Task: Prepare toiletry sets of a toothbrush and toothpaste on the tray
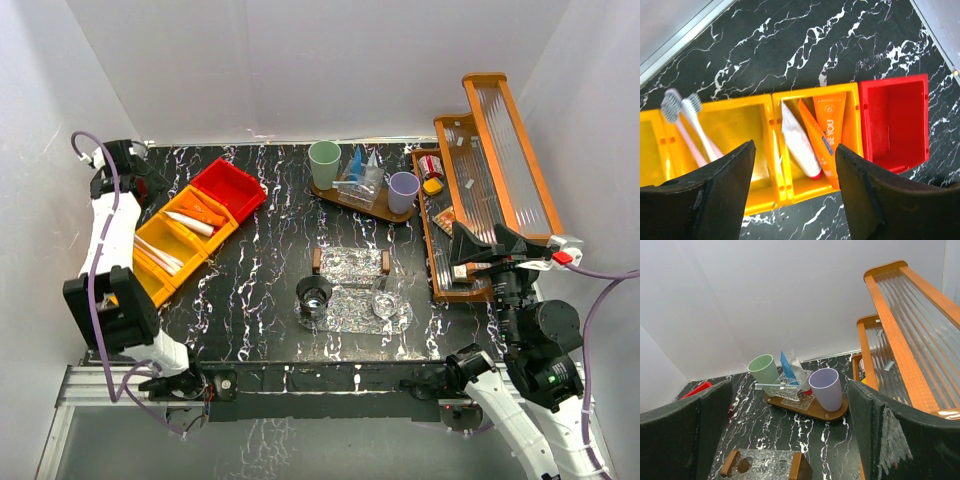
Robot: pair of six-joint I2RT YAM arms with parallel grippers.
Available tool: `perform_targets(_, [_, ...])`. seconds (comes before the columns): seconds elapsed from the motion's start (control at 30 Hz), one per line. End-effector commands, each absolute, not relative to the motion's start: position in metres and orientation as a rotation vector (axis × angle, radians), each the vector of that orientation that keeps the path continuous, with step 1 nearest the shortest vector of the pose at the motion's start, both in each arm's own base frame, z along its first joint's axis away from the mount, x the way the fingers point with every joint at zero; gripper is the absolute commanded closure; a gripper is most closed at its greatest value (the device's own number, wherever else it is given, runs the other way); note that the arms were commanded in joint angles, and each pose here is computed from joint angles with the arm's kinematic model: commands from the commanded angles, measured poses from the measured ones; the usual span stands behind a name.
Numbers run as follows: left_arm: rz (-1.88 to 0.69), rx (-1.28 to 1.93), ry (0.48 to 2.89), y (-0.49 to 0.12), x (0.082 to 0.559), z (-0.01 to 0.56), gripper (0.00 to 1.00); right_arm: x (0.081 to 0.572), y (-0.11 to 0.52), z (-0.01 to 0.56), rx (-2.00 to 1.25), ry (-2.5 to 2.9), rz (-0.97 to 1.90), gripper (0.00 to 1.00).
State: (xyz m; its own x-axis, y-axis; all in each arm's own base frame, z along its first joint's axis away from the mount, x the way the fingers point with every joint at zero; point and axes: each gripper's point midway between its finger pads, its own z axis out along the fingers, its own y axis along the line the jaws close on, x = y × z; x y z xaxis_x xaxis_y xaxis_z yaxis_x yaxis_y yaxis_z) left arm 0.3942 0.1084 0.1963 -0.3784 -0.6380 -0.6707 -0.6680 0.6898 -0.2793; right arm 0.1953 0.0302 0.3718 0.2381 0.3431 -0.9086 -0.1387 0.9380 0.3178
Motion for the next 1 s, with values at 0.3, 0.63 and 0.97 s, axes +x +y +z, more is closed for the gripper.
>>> perform_targets(0.3, [0.131,-1.265,2.172,0.121,0.417,0.157,0.41,0.201,0.032,0.368,0.179,1.283,0.322,0.02])
perform_targets(0.63, [0.125,-1.370,2.200,0.116,0.411,0.131,0.55,0.199,0.031,0.367,0.183,1.283,0.329,0.02])
perform_targets(0.97, [0.061,-1.413,2.235,0.105,0.411,0.110,0.69,0.200,0.033,0.365,0.183,1.288,0.337,0.02])
